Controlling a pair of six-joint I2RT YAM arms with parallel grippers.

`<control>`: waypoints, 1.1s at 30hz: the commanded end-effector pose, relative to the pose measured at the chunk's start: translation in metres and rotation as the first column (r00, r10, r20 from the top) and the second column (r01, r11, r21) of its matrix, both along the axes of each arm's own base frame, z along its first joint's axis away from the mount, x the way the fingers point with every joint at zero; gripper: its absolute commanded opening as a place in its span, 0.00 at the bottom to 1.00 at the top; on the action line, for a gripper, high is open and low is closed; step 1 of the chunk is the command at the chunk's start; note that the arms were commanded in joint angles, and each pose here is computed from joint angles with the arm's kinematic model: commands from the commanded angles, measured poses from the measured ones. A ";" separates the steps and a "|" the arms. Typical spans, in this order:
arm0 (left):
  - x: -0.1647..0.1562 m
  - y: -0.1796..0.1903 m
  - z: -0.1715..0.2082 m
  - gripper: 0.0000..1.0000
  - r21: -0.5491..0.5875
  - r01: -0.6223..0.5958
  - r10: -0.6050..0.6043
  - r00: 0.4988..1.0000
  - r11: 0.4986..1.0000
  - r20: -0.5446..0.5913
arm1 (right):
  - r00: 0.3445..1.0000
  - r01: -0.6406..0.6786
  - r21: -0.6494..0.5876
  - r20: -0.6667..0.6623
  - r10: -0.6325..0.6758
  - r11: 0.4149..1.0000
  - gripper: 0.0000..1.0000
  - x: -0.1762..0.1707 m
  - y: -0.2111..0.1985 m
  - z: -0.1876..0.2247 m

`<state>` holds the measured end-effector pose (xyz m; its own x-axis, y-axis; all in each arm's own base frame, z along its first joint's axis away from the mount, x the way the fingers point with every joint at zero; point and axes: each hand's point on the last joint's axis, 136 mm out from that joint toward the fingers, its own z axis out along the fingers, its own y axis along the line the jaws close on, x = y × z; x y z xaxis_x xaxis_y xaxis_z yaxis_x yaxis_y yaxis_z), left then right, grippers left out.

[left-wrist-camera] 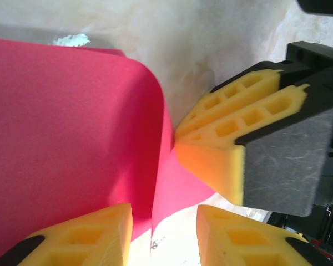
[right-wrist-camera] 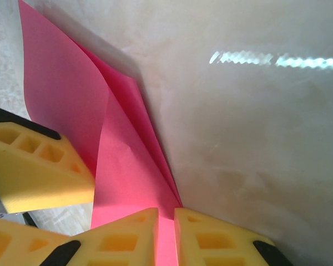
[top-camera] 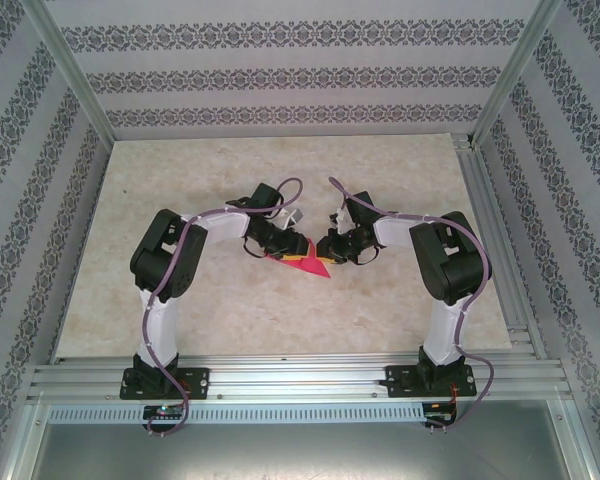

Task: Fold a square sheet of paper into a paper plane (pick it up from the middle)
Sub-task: Third fold the triangle at the center of the table.

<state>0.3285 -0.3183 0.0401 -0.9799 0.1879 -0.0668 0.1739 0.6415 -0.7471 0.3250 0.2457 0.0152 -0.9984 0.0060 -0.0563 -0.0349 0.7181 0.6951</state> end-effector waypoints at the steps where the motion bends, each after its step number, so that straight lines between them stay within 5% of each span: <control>1: -0.002 0.003 -0.011 0.37 0.023 0.017 -0.017 1.000 1.000 -0.004 | 1.000 -0.003 -0.042 -0.022 0.002 0.999 0.16 -0.005 -0.001 -0.009; 17: -0.008 0.003 -0.020 0.06 0.030 0.068 -0.067 0.997 0.997 -0.028 | 1.000 0.008 0.005 0.015 -0.008 1.000 0.17 0.005 0.006 0.012; 33: -0.003 0.006 -0.022 0.06 0.069 0.079 -0.079 0.997 0.994 -0.013 | 0.999 0.006 0.031 0.054 -0.008 0.999 0.18 0.031 0.022 0.025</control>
<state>0.3235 -0.3137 0.0215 -0.9681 0.2485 -0.0310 0.1948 0.6695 -0.7169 0.3516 0.2602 0.0431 -0.9932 0.0193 -0.1149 -0.0693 0.6948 0.7159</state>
